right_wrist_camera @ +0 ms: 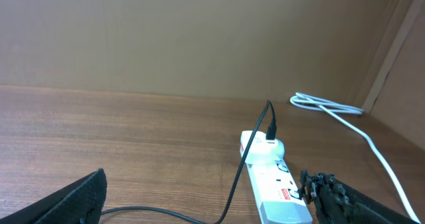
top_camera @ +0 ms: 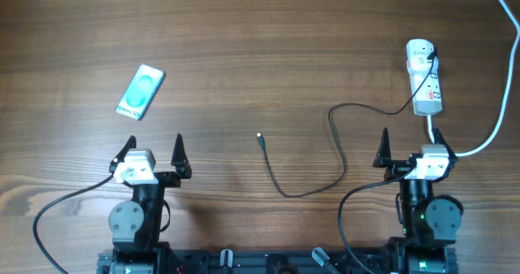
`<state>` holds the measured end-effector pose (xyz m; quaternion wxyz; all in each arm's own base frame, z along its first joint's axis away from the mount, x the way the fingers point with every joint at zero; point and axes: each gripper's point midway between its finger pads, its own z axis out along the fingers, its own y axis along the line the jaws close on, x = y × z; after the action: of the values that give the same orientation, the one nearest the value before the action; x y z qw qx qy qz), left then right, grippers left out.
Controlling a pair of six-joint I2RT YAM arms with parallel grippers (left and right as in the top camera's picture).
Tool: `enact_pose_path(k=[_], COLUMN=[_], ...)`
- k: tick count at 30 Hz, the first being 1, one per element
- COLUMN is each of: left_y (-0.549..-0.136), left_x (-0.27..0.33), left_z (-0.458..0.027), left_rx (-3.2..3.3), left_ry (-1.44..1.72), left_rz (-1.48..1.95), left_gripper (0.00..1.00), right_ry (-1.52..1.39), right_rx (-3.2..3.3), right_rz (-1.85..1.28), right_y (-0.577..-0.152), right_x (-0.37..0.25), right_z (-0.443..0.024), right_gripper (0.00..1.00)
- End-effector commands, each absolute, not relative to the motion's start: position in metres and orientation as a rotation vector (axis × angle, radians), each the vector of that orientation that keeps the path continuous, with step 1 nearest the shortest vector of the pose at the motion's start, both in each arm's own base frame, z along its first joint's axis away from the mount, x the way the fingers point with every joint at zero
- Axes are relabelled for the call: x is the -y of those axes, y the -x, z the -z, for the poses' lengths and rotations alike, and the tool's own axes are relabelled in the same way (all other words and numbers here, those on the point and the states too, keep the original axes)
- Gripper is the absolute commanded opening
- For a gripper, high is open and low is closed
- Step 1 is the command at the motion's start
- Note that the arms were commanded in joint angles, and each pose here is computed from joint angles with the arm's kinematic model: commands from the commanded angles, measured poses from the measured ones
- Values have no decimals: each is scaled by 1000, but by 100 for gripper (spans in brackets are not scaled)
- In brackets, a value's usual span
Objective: Plug charger to phone and switch on socket
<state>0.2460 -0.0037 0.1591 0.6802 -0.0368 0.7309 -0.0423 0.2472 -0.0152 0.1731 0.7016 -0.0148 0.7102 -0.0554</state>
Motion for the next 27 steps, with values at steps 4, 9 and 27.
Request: enact_pose_path(k=[4,9,27], left_y=[-246,-246,-246], left_x=[4,4,2], left_z=[-157,-157,-157], left_rx=[-1644,-1644,-1641], left_ry=[67,67,77], left_rz=[86,86,75], left_gripper=[100,100,100], right_ry=[50,50,50], right_rx=[-1571,-1571,-1571], right_rz=[114,114,114], right_y=[-247,-247,-247], right_x=[12,12,12], right_z=[-175,-175,-175], right_gripper=[100,100,100])
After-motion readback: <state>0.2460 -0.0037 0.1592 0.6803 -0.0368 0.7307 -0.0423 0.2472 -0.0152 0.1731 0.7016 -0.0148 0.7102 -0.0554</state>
